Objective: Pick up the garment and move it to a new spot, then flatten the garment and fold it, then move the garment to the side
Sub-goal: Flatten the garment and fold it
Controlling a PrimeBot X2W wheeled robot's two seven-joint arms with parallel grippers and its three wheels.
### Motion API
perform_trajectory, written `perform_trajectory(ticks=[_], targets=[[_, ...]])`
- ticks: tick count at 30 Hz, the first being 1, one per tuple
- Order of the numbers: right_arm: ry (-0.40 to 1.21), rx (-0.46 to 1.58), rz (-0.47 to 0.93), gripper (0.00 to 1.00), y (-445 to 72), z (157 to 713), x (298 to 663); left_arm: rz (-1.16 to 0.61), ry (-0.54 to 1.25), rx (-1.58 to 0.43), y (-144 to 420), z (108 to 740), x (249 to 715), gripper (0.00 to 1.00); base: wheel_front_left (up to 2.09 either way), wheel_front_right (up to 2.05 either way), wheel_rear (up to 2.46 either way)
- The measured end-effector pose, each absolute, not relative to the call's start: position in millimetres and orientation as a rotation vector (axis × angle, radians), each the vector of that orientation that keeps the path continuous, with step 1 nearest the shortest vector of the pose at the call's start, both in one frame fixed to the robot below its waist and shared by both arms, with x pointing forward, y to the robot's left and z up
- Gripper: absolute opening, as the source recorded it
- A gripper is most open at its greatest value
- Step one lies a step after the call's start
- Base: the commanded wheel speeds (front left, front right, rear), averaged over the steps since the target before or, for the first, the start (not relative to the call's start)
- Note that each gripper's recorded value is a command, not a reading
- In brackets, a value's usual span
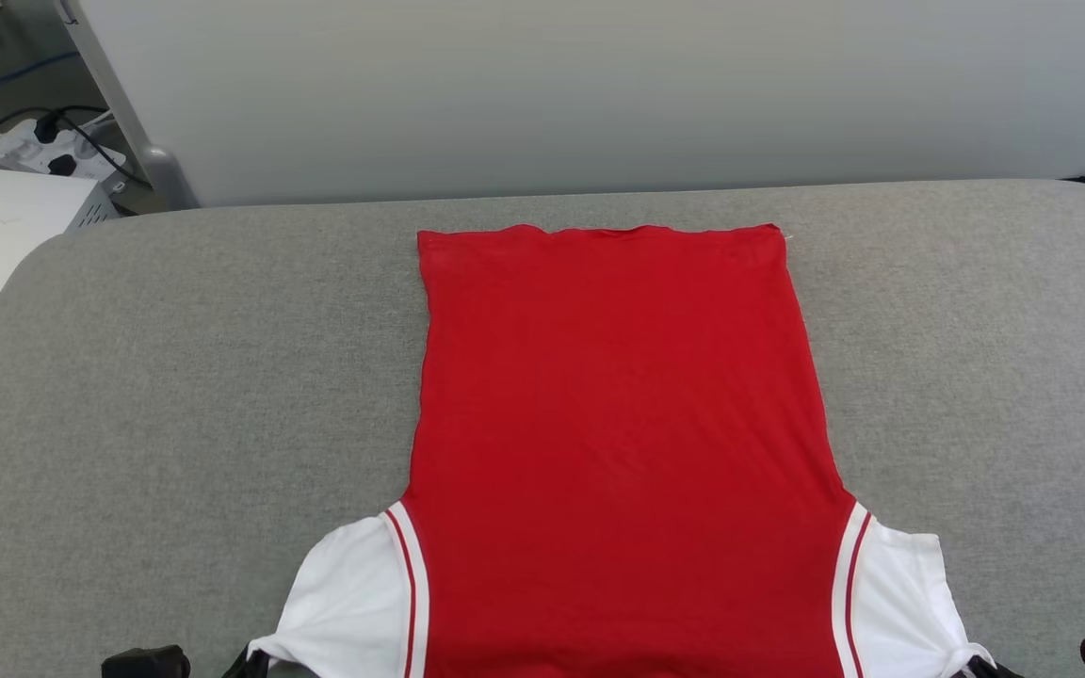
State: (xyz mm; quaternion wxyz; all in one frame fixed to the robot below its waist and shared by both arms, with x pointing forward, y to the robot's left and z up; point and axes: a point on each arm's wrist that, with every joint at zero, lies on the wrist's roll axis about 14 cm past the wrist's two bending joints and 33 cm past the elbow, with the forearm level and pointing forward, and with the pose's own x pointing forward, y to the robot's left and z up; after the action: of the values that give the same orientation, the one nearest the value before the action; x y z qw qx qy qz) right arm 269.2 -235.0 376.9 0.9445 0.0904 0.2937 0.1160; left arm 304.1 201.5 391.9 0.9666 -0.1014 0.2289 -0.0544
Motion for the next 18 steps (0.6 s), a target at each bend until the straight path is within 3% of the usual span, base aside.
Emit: perform_trajectory(ticks=[4, 5, 6, 12, 18], targets=[[0.631, 0.187, 0.232, 0.0, -236, 376, 270, -0.123, 0.438, -0.203, 194, 397, 308, 0.0, 0.0, 0.0, 0.0], [0.634, 0.184, 0.232, 0.38, -236, 376, 272, -0.125, 0.433, -0.2, 193, 398, 309, 0.0, 0.0, 0.0, 0.0], [0.637, 0.184, 0.233, 1.0, -236, 377, 274, -0.128, 0.426, -0.198, 192, 399, 310, 0.0, 0.0, 0.0, 0.0], [0.528, 0.178, 0.238, 1.0, -238, 410, 308, -0.139, 0.373, -0.186, 185, 414, 317, 0.0, 0.0, 0.0, 0.0], [0.23, 0.11, 0.216, 1.0, -256, 496, 383, -0.122, 0.299, -0.191, 179, 434, 329, 0.0, 0.0, 0.0, 0.0]])
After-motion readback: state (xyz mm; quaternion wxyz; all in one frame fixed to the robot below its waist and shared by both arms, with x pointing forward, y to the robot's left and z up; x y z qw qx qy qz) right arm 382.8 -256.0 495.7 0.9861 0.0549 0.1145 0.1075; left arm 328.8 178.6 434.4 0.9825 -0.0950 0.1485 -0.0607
